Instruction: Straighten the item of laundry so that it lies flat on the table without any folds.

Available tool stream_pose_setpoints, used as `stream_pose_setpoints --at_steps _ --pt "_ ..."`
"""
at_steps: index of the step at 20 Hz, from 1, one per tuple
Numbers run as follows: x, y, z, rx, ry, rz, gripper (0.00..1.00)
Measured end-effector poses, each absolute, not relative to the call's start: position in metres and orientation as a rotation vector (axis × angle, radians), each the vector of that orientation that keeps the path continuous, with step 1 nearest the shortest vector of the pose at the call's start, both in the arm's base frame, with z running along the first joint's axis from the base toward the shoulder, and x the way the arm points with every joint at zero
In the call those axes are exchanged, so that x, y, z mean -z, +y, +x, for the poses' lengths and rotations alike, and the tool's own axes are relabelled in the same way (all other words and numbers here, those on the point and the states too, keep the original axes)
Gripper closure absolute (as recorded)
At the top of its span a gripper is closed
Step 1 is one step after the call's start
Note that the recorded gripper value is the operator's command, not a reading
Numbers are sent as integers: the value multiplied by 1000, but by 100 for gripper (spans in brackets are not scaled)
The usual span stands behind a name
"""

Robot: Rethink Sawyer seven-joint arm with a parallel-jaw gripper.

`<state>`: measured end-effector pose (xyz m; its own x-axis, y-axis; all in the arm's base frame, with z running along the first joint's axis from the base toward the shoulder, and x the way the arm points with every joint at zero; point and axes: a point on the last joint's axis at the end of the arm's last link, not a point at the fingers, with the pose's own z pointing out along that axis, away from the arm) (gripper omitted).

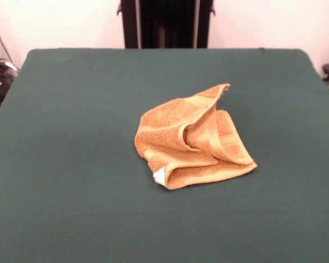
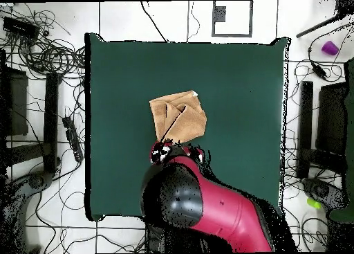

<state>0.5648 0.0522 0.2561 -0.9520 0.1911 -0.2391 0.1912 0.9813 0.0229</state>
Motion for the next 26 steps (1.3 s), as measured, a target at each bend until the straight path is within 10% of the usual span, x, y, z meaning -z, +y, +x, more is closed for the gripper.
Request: stream_pose_setpoints --at_steps 26 --pt "-82 54 524 214 2837 -169 0"
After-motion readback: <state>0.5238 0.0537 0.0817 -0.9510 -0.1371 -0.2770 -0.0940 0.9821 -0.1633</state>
